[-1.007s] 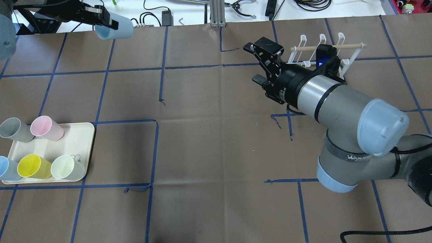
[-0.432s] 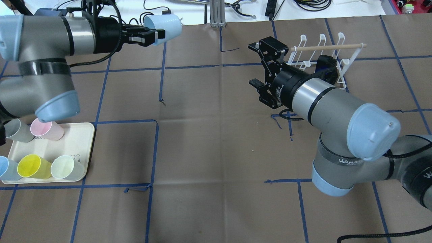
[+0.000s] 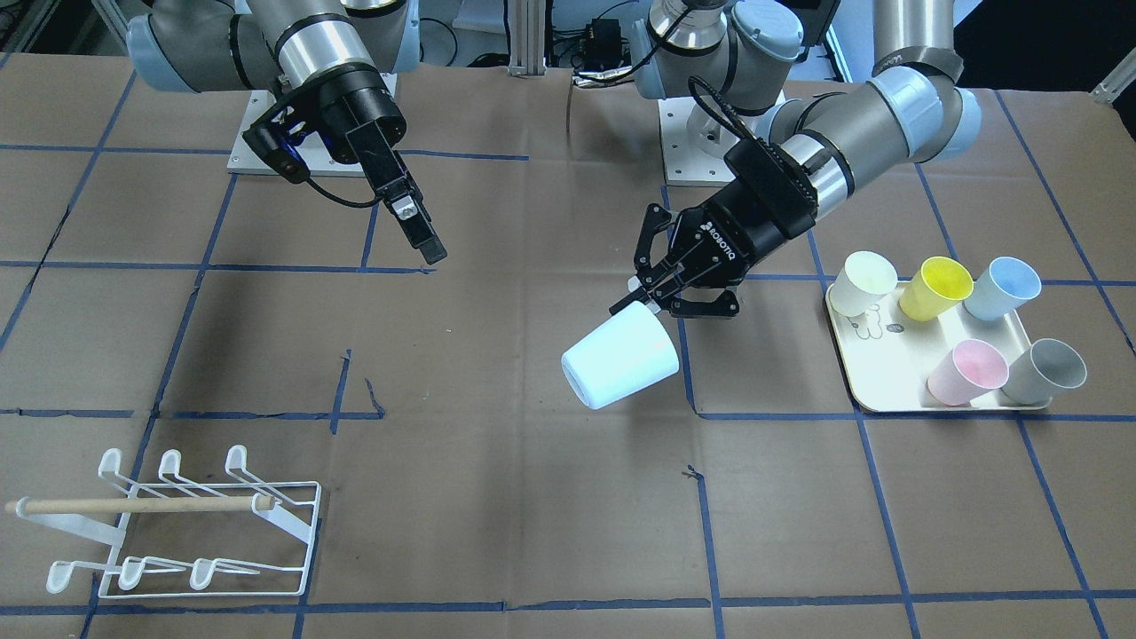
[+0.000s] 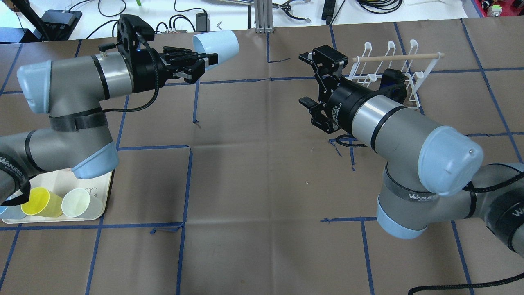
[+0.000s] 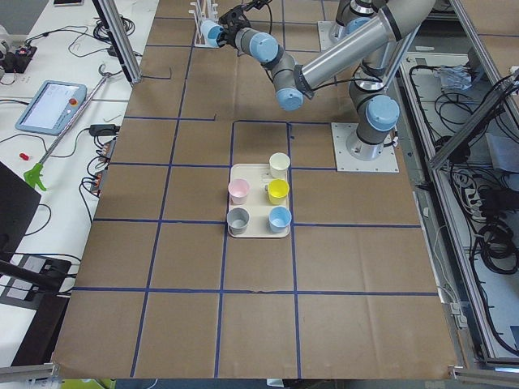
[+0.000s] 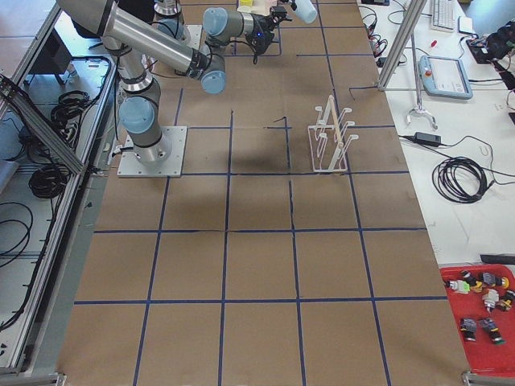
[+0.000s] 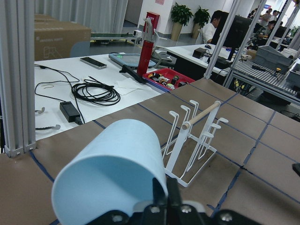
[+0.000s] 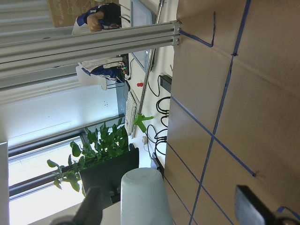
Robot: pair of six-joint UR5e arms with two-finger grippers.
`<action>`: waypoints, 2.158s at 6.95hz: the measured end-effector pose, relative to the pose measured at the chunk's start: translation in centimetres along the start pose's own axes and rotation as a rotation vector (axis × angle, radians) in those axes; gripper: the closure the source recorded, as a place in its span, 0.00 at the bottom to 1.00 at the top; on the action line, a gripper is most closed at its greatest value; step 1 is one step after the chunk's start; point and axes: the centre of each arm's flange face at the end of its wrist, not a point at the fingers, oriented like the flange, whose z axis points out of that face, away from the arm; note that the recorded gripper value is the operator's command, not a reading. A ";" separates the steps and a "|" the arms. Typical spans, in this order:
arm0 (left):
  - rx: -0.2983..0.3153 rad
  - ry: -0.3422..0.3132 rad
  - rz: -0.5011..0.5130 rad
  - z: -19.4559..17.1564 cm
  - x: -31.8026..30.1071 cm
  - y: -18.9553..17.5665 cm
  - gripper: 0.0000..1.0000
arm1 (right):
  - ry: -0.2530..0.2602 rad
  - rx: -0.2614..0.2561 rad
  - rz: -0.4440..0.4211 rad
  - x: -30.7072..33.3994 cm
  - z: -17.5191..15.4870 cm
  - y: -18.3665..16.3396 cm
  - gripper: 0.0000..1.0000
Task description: Transfer IKEA cup to right arm and place on rack
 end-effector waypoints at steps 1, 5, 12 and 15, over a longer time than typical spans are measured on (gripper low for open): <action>0.017 0.024 0.019 0.1 1.3 0.9 0.99 | 0.012 -0.006 0.001 0.3 0.5 0.1 0.00; 0.034 0.056 0.048 0.7 2.5 1.6 0.99 | 0.031 -0.051 -0.044 -0.2 3.5 1.2 0.01; 0.034 0.059 0.049 0.8 2.5 1.6 0.98 | 0.054 -0.059 -0.103 -0.9 9.1 4.3 0.01; 0.035 0.058 0.051 0.8 2.5 1.5 0.98 | 0.052 -0.068 -0.112 -1.6 11.6 4.8 0.01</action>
